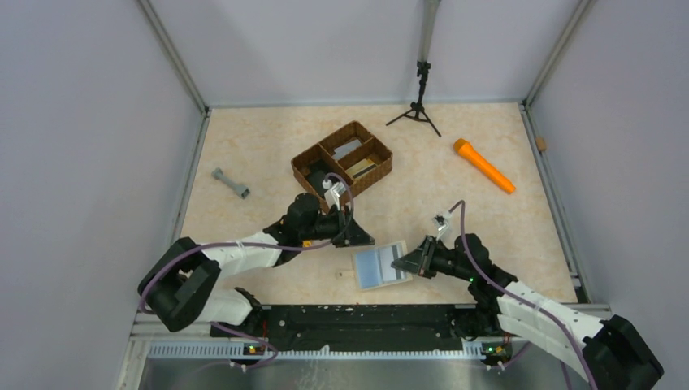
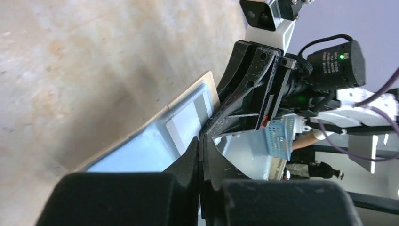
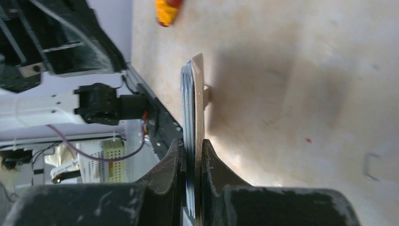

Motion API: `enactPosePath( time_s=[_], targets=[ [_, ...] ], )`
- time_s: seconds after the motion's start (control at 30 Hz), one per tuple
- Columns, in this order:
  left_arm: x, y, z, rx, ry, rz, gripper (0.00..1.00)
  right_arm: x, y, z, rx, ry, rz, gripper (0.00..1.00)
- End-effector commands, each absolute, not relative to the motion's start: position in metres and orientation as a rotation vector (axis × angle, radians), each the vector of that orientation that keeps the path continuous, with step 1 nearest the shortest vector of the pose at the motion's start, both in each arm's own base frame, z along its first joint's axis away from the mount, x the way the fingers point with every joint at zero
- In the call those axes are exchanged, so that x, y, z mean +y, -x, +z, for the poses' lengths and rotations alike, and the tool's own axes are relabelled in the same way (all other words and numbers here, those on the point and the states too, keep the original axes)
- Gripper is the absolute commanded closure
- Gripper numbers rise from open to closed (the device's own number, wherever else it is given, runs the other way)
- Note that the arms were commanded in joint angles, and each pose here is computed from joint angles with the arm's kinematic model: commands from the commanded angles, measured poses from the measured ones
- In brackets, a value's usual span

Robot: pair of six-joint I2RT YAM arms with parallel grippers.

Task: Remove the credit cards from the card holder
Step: Remove the credit card from the card holder.

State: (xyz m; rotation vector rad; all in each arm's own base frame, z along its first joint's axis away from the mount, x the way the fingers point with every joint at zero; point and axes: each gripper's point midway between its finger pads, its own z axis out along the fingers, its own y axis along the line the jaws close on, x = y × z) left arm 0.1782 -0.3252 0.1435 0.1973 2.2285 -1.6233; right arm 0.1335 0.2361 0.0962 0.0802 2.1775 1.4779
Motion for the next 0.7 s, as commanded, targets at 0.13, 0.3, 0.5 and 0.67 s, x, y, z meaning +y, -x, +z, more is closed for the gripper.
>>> enactPosePath(
  time_s=[0.13,0.3,0.5,0.67],
  targets=[
    [-0.321,-0.174,0.096,2.353,-0.191,-1.459,0.99,0.22,-0.145,0.056,2.215,-0.25,1.332,1.0],
    [-0.339,-0.161,0.082,2.412,-0.196,-1.441,0.9,0.216,-0.146,0.049,2.238,-0.245,1.283,0.91],
    [-0.355,-0.156,0.065,2.487,-0.194,-1.425,0.83,0.21,-0.142,0.038,2.301,-0.213,1.209,0.84],
    [-0.365,-0.153,0.059,2.491,-0.191,-1.48,0.75,0.207,-0.142,0.036,2.335,-0.179,1.152,0.77]
  ],
)
